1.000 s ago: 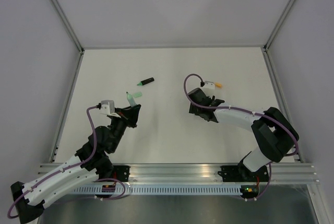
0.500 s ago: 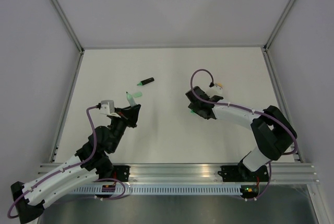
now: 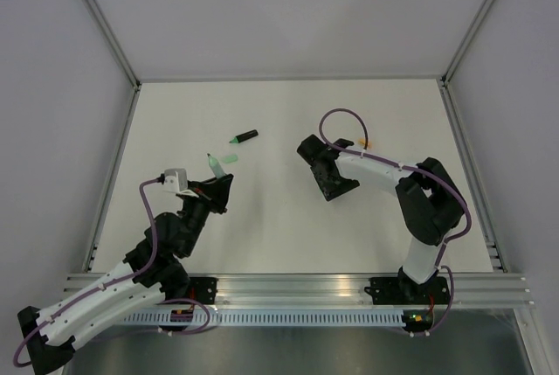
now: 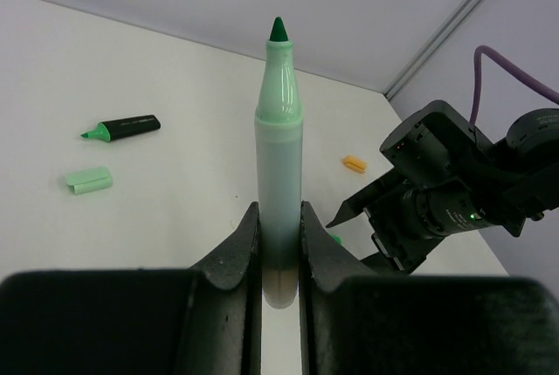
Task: Insert the pens into the pen caps
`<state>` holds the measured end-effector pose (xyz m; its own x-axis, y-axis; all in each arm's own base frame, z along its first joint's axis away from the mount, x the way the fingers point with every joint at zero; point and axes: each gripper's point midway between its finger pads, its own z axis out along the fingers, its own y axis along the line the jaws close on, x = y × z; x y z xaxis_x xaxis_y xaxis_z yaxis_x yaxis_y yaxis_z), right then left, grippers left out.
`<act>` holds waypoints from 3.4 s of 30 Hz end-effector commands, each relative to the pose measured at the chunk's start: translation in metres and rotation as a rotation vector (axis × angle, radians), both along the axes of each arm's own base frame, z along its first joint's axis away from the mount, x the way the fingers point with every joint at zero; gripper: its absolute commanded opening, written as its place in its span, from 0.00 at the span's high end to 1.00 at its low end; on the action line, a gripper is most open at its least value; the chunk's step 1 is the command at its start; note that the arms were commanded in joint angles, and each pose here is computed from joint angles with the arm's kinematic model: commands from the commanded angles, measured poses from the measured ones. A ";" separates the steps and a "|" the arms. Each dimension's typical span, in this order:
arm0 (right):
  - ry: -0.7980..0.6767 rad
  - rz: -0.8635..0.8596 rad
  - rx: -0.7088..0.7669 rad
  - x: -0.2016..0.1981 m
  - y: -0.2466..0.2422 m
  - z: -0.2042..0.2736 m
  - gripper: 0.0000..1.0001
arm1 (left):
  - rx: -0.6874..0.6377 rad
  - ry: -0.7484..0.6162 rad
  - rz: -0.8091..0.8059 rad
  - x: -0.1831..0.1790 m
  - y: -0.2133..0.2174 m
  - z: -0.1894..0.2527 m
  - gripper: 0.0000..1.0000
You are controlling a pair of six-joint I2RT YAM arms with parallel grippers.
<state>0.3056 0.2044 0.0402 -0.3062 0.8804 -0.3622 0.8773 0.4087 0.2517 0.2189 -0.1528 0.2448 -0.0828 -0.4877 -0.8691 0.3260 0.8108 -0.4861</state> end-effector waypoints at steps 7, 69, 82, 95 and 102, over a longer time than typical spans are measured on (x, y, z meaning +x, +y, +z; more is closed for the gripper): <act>0.020 -0.226 0.107 -0.003 0.006 0.007 0.31 | -0.049 -0.003 0.025 0.000 0.006 0.006 0.98; 0.125 -0.186 0.086 0.031 -0.015 -0.028 0.52 | -0.050 -0.005 0.029 0.001 0.006 0.006 0.98; 0.061 0.145 0.048 0.076 0.013 -0.036 0.71 | -0.049 -0.003 0.028 0.001 0.006 0.005 0.98; -0.176 0.724 -0.140 0.104 0.008 0.019 0.46 | -0.050 0.000 0.039 0.001 0.008 0.004 0.98; -0.142 0.829 -0.116 0.080 -0.003 0.021 0.41 | -0.053 -0.001 0.037 0.001 0.008 0.005 0.98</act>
